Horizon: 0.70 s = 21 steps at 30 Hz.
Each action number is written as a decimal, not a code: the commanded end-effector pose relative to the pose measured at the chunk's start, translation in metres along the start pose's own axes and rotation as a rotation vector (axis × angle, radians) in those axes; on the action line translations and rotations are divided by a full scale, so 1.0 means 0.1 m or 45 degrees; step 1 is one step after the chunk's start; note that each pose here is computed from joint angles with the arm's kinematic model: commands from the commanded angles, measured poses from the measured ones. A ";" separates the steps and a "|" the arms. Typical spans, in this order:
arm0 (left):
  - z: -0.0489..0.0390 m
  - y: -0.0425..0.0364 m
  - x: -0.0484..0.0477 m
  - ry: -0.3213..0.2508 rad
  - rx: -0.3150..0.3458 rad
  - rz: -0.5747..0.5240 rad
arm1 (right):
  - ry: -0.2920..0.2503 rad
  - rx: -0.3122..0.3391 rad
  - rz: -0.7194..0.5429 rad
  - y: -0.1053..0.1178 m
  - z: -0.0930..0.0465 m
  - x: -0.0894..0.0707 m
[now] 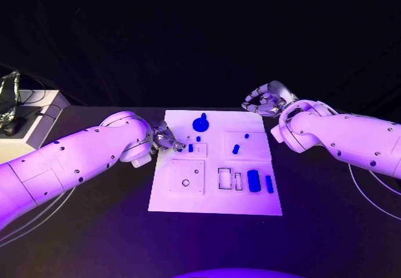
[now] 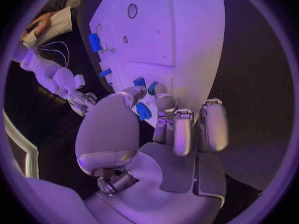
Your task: Assemble the parts on the task board
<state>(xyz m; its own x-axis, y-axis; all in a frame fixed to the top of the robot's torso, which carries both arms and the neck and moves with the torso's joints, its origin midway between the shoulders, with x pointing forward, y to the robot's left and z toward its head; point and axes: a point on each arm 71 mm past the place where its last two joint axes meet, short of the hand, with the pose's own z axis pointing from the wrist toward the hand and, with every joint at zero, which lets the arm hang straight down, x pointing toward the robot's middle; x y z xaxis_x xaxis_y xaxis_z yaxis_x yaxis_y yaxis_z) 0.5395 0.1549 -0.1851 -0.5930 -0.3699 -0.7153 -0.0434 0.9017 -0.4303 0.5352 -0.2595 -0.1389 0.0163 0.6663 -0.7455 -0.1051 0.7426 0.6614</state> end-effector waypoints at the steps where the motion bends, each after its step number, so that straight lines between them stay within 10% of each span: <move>1: 0.007 0.019 0.034 0.007 -0.015 -0.006 | 0.001 -0.023 -0.012 0.01 0.00 0.01; 21: -0.120 -0.058 -0.106 -0.044 0.043 -0.082 | -0.002 -0.019 -0.013 -0.01 0.00 0.01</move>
<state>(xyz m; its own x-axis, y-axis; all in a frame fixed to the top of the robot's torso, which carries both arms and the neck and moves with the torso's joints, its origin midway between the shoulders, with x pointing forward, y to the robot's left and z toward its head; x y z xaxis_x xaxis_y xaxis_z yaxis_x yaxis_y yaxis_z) 0.5370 0.1577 -0.1695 -0.5659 -0.4171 -0.7112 -0.0470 0.8775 -0.4772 0.5351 -0.2602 -0.1405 0.0163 0.6653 -0.7464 -0.1029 0.7436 0.6606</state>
